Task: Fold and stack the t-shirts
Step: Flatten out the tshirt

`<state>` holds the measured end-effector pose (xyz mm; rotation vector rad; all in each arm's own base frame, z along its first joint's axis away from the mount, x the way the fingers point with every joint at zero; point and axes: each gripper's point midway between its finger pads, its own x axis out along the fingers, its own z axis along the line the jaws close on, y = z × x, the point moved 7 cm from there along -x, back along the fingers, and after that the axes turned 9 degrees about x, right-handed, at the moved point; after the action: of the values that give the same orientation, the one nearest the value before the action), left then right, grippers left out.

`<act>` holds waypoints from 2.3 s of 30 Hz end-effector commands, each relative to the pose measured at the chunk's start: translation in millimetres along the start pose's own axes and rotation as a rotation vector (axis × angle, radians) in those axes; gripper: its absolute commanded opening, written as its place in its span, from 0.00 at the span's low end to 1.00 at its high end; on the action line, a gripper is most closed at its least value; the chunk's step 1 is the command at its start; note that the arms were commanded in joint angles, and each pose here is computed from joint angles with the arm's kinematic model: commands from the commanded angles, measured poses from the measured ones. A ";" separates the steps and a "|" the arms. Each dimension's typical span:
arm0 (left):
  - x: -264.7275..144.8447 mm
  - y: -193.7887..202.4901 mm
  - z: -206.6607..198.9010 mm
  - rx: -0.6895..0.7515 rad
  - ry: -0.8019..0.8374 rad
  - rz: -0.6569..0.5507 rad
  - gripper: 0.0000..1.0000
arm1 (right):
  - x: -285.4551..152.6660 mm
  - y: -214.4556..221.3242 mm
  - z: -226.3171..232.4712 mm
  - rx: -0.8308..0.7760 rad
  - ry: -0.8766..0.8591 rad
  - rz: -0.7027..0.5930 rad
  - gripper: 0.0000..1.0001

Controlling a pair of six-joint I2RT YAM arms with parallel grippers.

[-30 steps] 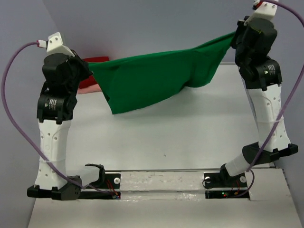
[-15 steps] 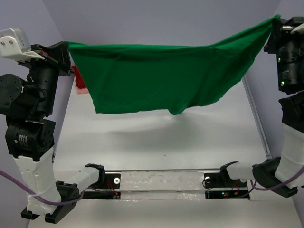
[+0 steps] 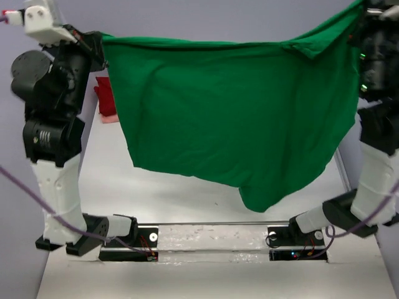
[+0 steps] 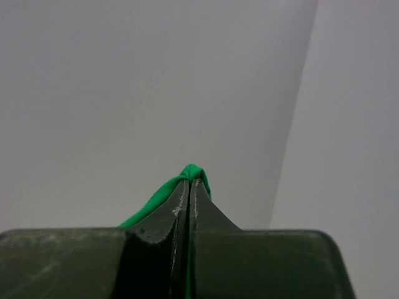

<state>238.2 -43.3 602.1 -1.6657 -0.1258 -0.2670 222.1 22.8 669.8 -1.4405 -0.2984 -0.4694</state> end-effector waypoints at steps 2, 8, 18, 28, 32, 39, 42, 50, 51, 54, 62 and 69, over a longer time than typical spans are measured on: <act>55.9 36.6 1.3 0.056 -0.033 0.097 0.00 | 55.1 61.7 30.7 -0.107 -0.009 0.085 0.00; 39.3 36.1 -2.4 0.047 -0.006 0.077 0.00 | 38.9 53.3 21.2 -0.105 0.000 0.088 0.00; -51.6 3.5 -0.2 0.005 0.020 -0.028 0.00 | -45.3 9.4 2.7 -0.022 -0.032 0.060 0.00; -101.7 0.1 11.0 0.004 -0.008 -0.049 0.00 | -85.6 -6.2 -28.2 0.026 -0.021 0.028 0.00; -90.0 7.5 8.9 0.006 -0.004 -0.029 0.00 | -76.1 4.3 -17.6 0.004 -0.035 0.056 0.00; -39.1 16.7 0.2 0.014 0.005 -0.009 0.00 | -37.8 29.4 16.0 -0.077 -0.040 0.091 0.00; -20.2 20.8 -4.1 0.018 0.017 0.001 0.00 | -16.7 43.8 34.7 -0.125 -0.050 0.105 0.00; -1.5 28.1 -9.0 0.037 0.024 0.013 0.00 | -4.4 44.7 55.2 -0.147 -0.077 0.097 0.00; -8.2 26.3 -8.1 0.035 0.023 0.006 0.00 | -8.7 39.2 51.7 -0.138 -0.066 0.087 0.00; -26.6 22.6 -7.1 0.032 0.029 -0.005 0.00 | -21.9 32.6 52.4 -0.143 -0.060 0.088 0.00; -82.4 14.5 2.5 0.007 0.026 -0.035 0.00 | -68.6 18.6 21.2 -0.129 0.000 0.114 0.00; -106.4 11.6 9.1 0.007 0.011 -0.034 0.00 | -78.1 18.0 7.6 -0.118 0.029 0.144 0.00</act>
<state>130.2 -26.7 569.7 -1.6637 -0.1621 -0.3381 165.2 46.7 616.3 -1.5835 -0.1952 -0.3578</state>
